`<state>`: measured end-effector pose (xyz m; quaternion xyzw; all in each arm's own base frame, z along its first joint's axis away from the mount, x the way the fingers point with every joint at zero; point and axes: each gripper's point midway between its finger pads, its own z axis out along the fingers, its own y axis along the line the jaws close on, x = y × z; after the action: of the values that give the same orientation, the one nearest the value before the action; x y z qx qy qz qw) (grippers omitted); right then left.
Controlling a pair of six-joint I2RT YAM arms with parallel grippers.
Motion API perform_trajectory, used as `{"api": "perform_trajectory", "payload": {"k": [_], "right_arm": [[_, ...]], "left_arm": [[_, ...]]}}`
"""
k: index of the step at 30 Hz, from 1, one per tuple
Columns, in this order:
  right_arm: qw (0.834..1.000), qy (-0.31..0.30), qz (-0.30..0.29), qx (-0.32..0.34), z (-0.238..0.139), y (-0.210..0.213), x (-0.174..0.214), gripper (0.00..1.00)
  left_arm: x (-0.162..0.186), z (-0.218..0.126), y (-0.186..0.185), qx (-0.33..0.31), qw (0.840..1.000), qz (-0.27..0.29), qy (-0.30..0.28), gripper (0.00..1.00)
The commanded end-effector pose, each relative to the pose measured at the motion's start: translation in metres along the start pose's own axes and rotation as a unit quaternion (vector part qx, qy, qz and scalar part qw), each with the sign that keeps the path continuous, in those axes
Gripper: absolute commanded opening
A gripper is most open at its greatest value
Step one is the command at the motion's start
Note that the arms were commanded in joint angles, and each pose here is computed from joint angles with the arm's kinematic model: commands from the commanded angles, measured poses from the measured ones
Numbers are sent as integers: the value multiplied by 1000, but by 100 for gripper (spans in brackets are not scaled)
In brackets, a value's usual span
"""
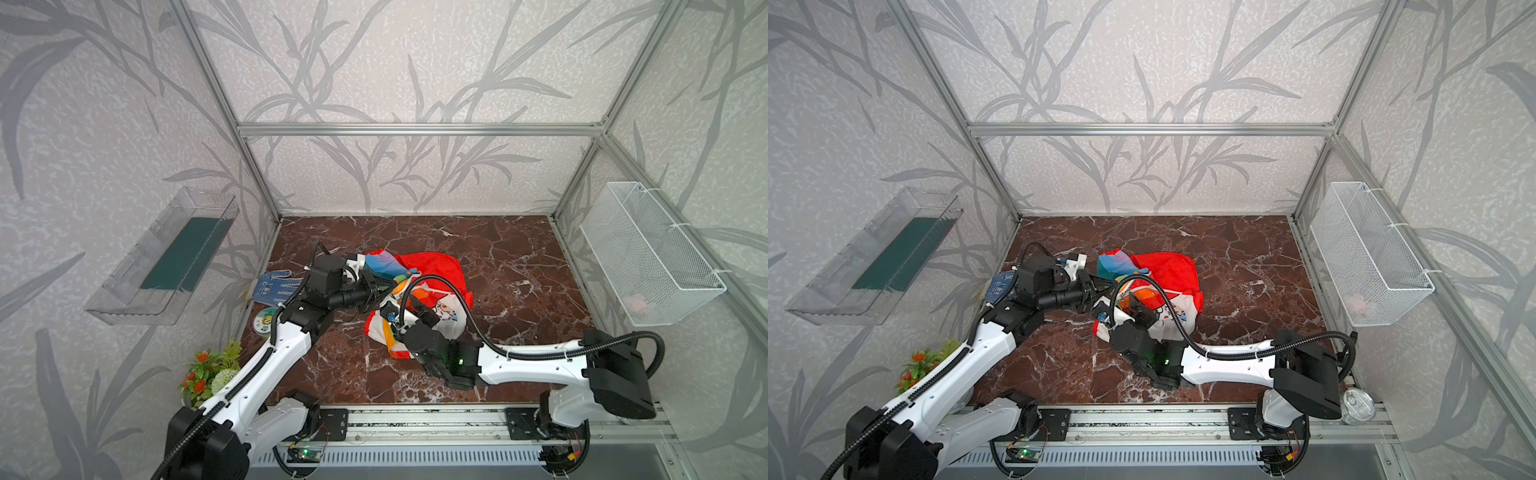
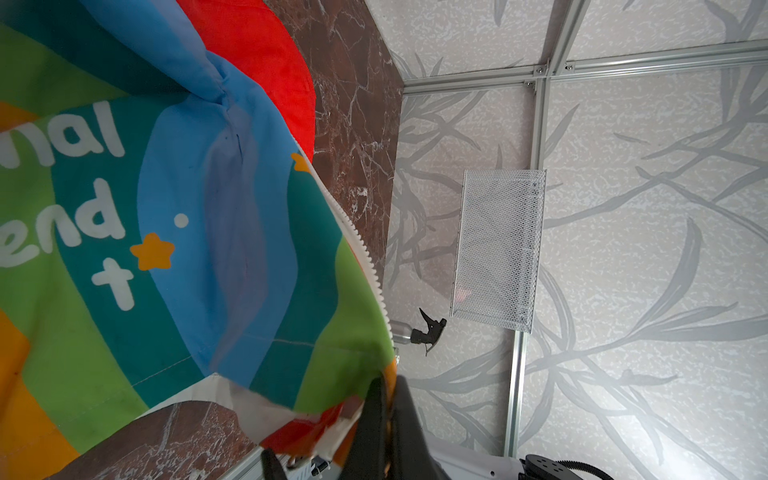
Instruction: Zip up the jacket
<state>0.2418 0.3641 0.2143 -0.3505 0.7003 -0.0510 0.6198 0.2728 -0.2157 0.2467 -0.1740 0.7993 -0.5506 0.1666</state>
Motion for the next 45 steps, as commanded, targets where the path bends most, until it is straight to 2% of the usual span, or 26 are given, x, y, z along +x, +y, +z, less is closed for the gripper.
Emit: {"api": "perform_trajectory", "payload": {"k": [1, 11, 20, 31, 45], "right_arm": [[1000, -2, 23, -12, 3, 3, -8, 50], [999, -11, 42, -31, -6, 0, -10, 37], [996, -6, 71, -48, -9, -10, -2, 32], [995, -19, 45, -90, -11, 11, -9, 35], [996, -13, 47, -75, 2, 14, -8, 36]], "left_arm": [[2, -4, -9, 12, 1000, 6, -5, 0], [2, -5, -6, 6, 1000, 7, -6, 0], [2, -5, -4, 3, 1000, 8, -8, 0], [2, -5, -3, 1, 1000, 7, -10, 0], [5, -8, -3, 2, 1000, 5, -11, 0]]}}
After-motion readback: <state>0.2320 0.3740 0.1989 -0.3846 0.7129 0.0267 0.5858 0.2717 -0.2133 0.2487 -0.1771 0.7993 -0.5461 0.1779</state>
